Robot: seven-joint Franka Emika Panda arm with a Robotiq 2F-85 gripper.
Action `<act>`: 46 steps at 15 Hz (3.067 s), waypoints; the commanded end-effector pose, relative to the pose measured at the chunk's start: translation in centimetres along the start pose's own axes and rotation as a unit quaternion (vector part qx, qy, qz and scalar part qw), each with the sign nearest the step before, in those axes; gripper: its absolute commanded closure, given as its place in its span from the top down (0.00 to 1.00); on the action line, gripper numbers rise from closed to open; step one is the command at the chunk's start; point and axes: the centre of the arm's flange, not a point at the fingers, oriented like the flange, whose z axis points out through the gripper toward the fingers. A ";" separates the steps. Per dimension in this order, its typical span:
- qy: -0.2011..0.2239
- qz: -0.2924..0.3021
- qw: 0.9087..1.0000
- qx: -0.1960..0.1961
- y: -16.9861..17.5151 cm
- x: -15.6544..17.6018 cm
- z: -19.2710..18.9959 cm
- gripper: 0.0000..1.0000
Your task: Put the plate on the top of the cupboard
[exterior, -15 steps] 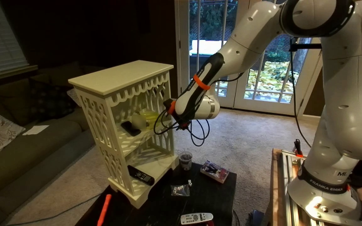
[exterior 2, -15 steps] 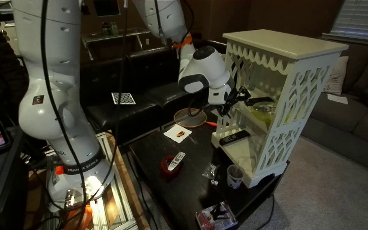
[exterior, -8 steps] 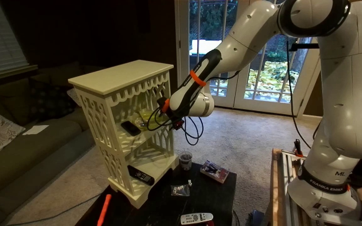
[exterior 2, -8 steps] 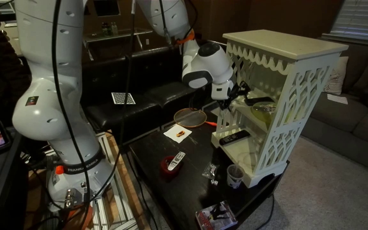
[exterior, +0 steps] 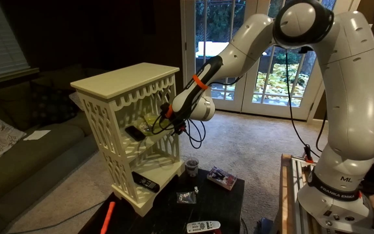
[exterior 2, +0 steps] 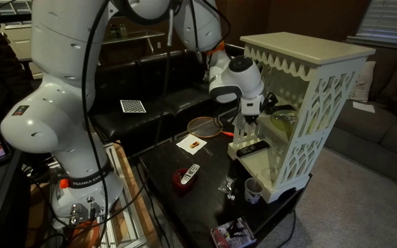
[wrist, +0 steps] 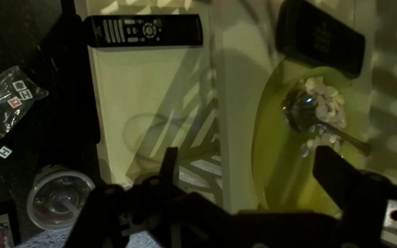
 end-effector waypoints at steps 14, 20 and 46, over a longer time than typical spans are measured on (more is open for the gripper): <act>0.024 0.001 0.998 0.056 -1.7 1.0 4.0 1.00; 0.042 -0.016 0.998 0.032 -3.0 1.4 4.6 0.89; 0.034 -0.026 0.999 -0.031 -3.7 0.5 2.2 0.01</act>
